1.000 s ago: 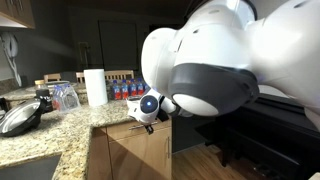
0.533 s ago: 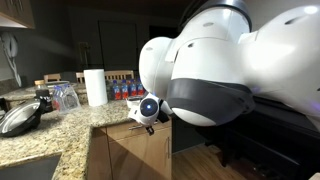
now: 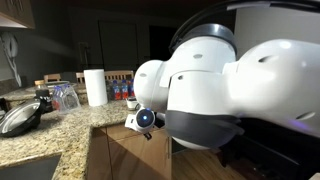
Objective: Open the top drawer
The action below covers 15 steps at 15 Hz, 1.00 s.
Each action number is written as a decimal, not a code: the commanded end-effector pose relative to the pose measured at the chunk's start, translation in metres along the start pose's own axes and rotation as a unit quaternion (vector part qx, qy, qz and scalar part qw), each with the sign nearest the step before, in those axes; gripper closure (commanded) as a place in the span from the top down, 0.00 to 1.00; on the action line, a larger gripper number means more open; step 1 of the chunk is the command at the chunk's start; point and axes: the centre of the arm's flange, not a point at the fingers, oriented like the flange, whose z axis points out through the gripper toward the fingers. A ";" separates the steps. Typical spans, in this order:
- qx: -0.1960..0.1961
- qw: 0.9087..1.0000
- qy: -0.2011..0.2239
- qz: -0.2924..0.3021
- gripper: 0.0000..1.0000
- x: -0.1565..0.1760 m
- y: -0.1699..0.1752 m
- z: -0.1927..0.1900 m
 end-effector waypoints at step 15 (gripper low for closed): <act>-0.056 0.998 0.026 0.008 1.00 0.007 -0.032 0.067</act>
